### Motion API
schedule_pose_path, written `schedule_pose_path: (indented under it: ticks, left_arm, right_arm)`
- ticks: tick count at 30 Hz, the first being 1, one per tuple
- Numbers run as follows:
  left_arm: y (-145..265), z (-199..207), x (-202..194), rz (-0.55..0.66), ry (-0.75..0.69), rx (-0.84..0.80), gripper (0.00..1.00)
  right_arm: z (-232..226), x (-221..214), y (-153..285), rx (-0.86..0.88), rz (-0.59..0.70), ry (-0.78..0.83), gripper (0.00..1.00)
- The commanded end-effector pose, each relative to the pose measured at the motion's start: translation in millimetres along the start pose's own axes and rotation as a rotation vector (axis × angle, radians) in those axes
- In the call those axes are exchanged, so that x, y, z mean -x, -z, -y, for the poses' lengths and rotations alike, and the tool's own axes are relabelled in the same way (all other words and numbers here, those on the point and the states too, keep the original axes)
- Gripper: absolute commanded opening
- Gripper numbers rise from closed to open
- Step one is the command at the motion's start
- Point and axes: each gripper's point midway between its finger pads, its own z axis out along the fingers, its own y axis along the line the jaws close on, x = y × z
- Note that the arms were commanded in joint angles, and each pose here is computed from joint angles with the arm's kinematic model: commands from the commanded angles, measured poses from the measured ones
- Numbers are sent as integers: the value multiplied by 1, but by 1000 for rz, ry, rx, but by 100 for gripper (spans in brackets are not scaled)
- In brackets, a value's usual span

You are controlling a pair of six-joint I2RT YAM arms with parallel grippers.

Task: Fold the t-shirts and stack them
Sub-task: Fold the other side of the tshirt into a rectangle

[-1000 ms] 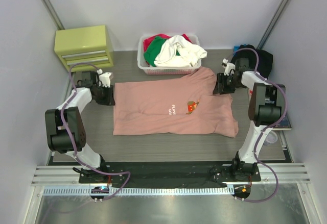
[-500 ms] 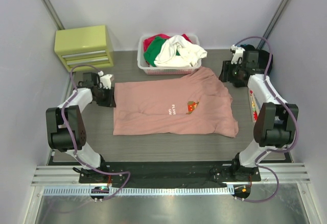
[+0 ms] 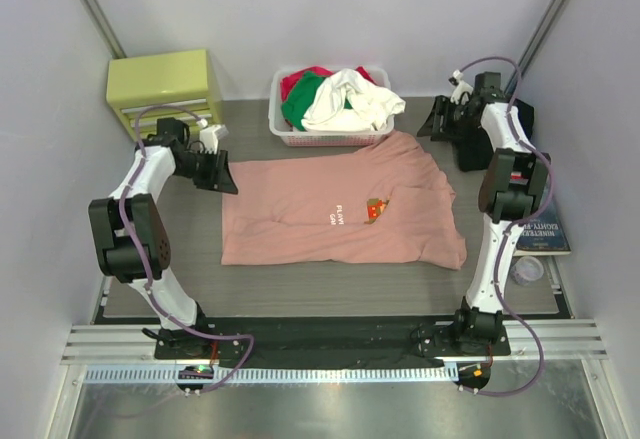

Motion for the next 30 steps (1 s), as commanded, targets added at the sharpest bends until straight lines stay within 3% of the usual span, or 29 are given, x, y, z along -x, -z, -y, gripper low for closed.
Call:
schedule_pose_path:
  ticks: [1, 10, 23, 25, 26, 28, 29, 30]
  left_arm:
    - [-1, 9, -19, -57, 18, -65, 40]
    - [-6, 1, -35, -94, 30, -22, 40]
    - [-3, -4, -30, -92, 44, 10, 40]
    - [-4, -4, -30, -92, 50, 4, 40]
    - [-5, -3, -30, -92, 57, -1, 40]
    - [-7, -4, -33, -97, 62, -3, 40]
    - [-7, -4, -34, -99, 66, -4, 39]
    - [-8, -4, -35, -99, 64, -2, 39]
  right_arm:
    - [-16, 3, -8, 86, -39, -60, 59]
    - [6, 20, -36, 60, -11, -57, 58]
    - [31, -18, -70, 52, -80, -98, 57]
    - [34, -26, -74, 47, -93, -97, 49]
    - [39, -30, -76, 35, -99, -100, 33]
    - [40, -31, -79, 36, -97, -102, 22]
    - [41, -33, -80, 34, -98, -111, 4]
    - [41, -32, -81, 35, -93, -109, 1]
